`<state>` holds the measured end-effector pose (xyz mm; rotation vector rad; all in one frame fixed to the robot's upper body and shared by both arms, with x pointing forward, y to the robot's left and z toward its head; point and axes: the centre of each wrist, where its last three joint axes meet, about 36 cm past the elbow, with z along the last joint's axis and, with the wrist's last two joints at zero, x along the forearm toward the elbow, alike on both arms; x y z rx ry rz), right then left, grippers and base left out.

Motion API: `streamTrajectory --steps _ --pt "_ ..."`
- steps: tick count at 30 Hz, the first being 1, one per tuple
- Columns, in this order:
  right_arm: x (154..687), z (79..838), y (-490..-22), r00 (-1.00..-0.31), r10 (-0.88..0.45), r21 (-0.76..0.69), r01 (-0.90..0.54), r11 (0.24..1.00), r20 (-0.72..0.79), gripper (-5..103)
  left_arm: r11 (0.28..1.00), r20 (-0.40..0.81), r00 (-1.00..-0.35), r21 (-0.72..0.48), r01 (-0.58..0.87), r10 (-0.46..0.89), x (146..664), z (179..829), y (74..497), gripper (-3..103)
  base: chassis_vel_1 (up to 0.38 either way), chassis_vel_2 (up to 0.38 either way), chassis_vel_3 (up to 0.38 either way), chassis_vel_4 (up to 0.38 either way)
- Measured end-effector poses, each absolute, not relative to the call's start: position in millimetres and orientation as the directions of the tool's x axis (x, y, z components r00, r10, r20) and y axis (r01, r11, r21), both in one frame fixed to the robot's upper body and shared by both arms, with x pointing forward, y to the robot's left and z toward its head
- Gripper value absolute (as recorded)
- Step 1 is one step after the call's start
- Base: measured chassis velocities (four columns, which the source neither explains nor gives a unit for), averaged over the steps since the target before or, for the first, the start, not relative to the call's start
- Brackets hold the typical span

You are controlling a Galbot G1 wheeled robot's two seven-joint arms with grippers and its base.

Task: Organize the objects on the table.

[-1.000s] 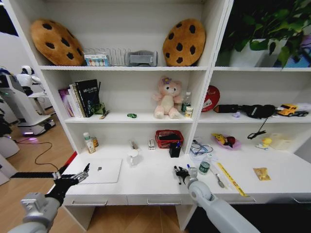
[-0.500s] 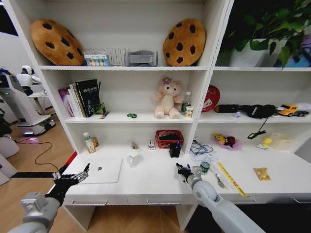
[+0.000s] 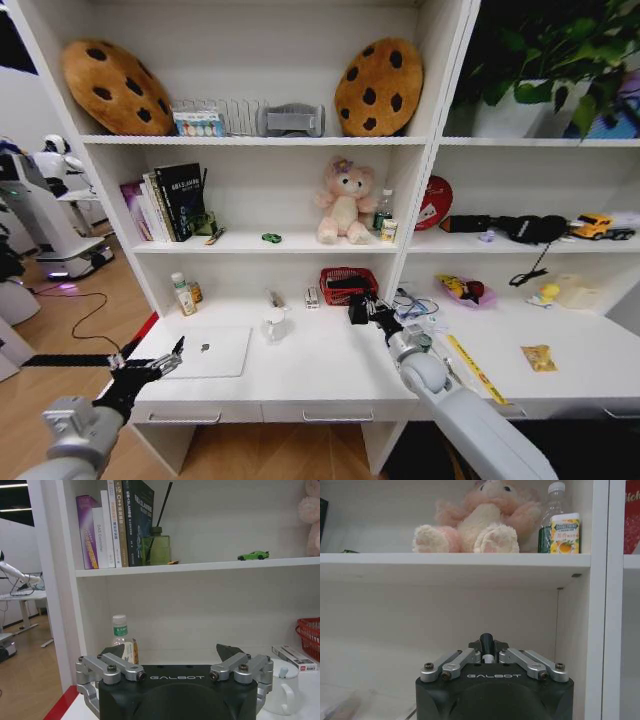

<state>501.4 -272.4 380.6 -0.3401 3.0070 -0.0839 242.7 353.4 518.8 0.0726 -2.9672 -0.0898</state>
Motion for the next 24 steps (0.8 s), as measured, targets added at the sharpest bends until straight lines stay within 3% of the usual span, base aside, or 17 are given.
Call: streamTrajectory --steps 11,24 --pt "574.2 368.9 -253.1 -0.966 -0.173 -0.098 -0.156 0.983 -0.192 12 0.997 0.17 -0.984 0.064 -0.043 -0.054 242.7 518.8 353.4 100 0.0 0.0 0.0 0.0" --pt "595.4 329.5 -246.0 -0.967 -0.143 -0.086 -0.127 0.988 -0.21 12 0.997 0.17 -0.984 0.064 -0.043 -0.054 242.7 518.8 353.4 100 0.0 0.0 0.0 0.0"
